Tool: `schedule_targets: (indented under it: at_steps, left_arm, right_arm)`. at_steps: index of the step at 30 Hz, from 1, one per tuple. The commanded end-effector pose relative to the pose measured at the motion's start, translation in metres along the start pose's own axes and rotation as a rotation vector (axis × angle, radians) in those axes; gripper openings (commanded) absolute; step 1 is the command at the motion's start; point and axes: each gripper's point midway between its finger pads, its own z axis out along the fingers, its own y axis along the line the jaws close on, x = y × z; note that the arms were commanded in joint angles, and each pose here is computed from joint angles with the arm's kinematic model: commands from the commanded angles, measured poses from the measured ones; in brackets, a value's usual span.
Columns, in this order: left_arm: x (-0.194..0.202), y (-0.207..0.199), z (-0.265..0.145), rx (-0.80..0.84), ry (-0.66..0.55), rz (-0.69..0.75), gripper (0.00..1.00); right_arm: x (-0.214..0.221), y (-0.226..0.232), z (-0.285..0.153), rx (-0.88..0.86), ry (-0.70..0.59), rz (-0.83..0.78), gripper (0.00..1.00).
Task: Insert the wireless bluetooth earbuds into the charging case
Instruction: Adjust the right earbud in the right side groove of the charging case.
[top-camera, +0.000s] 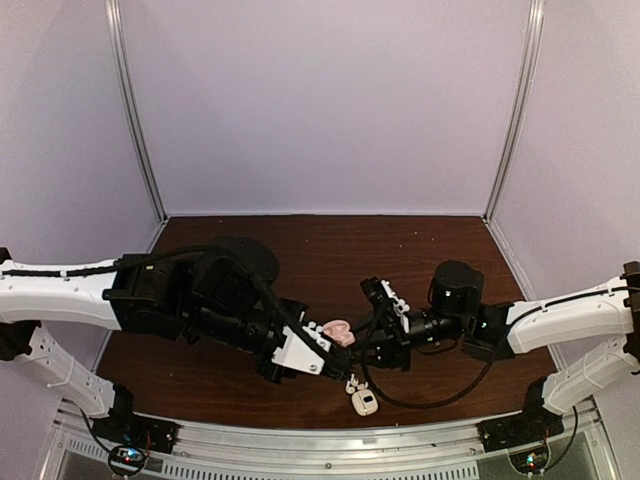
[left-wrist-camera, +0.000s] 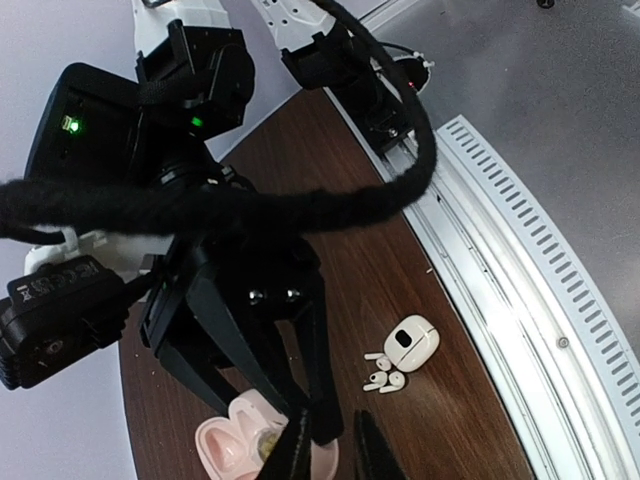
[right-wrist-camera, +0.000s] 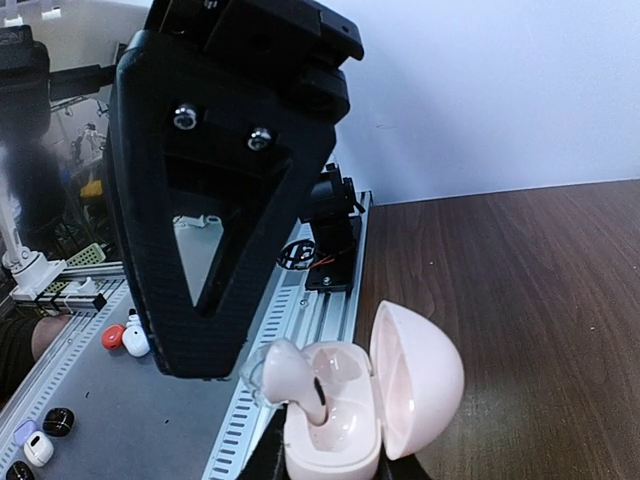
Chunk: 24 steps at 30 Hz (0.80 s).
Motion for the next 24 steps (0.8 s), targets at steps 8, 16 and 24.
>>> schedule_targets:
  at_steps: [8, 16, 24]
  left_arm:
    - [0.001, 0.022, -0.001, -0.078, 0.009, -0.024, 0.21]
    - [0.006, 0.023, 0.003, -0.076, 0.024, -0.037, 0.23]
    - [0.01, 0.027, 0.006, -0.09, 0.046, -0.045, 0.29]
  right_arm:
    - [-0.017, 0.011, 0.003, -0.017, -0.021, -0.058, 0.0]
    - [-0.019, 0.013, 0.004, -0.018, -0.021, -0.066, 0.0]
    - [-0.02, 0.014, 0.005, -0.01, -0.013, -0.08, 0.0]
